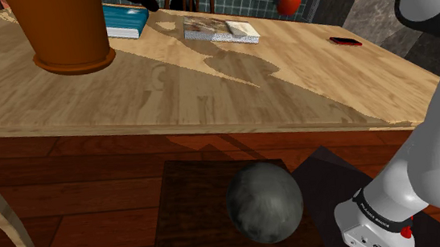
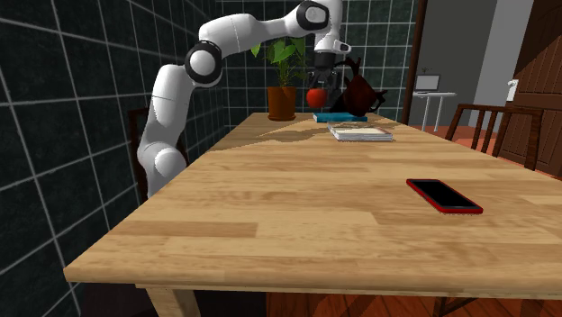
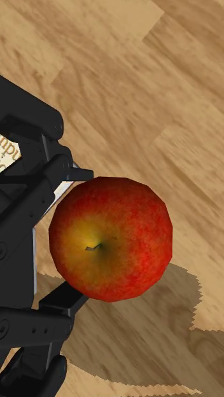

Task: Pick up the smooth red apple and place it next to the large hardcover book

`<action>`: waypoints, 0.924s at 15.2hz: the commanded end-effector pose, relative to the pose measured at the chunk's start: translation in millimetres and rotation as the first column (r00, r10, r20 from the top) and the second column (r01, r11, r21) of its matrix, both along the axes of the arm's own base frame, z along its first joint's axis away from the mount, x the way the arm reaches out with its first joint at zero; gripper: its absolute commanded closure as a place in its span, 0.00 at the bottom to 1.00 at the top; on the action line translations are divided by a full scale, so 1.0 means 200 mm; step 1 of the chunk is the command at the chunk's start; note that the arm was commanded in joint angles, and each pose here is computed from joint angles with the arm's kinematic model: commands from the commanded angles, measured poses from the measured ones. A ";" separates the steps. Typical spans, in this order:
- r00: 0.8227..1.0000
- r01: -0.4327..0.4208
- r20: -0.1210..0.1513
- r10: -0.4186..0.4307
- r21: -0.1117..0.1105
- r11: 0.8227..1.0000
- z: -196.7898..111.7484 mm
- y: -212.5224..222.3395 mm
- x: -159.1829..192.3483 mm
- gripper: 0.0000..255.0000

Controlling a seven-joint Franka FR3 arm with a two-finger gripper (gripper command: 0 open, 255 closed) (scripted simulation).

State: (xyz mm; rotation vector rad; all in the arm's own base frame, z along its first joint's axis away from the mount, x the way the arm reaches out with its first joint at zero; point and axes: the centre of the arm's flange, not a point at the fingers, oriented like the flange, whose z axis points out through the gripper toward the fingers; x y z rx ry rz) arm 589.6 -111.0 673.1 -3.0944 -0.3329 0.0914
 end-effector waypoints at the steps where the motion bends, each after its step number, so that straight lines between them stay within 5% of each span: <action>1: 1.000 0.000 0.001 0.000 0.000 1.000 -0.05 0.00 0.00 1.00; 14: 1.000 0.000 0.001 0.000 0.000 1.000 -0.39 0.00 0.00 1.00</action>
